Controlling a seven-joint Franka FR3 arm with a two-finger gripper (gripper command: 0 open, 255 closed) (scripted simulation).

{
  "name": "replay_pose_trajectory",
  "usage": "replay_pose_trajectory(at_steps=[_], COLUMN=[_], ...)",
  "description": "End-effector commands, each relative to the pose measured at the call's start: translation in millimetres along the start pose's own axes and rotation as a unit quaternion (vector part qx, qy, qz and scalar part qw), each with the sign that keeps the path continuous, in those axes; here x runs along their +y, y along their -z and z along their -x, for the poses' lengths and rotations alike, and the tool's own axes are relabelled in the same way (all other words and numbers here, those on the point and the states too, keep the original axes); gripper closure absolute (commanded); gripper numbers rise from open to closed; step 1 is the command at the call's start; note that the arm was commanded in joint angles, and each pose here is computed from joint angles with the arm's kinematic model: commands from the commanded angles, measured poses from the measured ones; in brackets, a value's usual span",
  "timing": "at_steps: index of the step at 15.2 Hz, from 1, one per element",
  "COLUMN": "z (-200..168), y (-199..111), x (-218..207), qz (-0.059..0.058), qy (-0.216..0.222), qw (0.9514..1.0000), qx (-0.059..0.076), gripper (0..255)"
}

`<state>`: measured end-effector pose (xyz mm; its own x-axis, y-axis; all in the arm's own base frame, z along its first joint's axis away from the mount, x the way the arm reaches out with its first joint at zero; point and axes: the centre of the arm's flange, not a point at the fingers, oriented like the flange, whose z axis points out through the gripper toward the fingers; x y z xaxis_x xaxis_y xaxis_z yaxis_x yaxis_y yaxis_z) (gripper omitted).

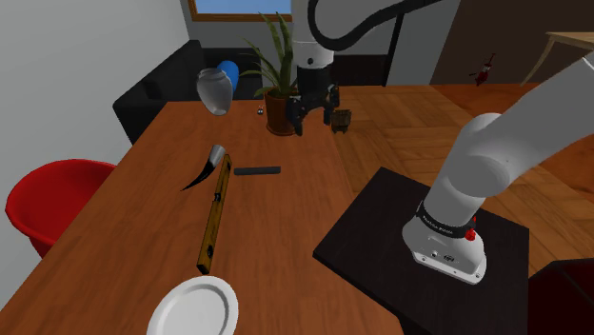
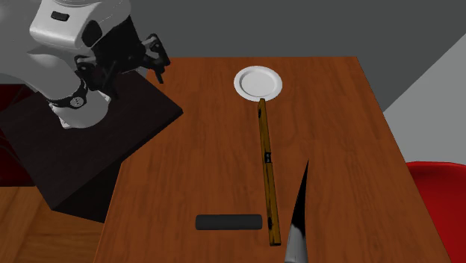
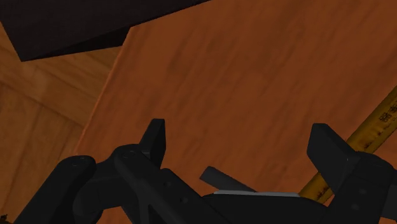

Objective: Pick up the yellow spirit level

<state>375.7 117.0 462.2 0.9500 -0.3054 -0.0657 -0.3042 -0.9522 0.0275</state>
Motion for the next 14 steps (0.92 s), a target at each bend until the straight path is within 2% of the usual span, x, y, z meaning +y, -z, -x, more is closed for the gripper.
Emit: replay_pose_trajectory(at_steps=[1,7,14], z=[-9.4,-43.8,-89.9], y=[-15.9,-62.4,-117.2], x=[-19.5,-74.6,-134.3], qz=[-0.001,0.000,0.000], qy=[-0.018,-0.067,-0.124], qw=[0.9998,0.9977,0.9922], qx=[-0.001,-0.007,-0.013], gripper=[0,0,0])
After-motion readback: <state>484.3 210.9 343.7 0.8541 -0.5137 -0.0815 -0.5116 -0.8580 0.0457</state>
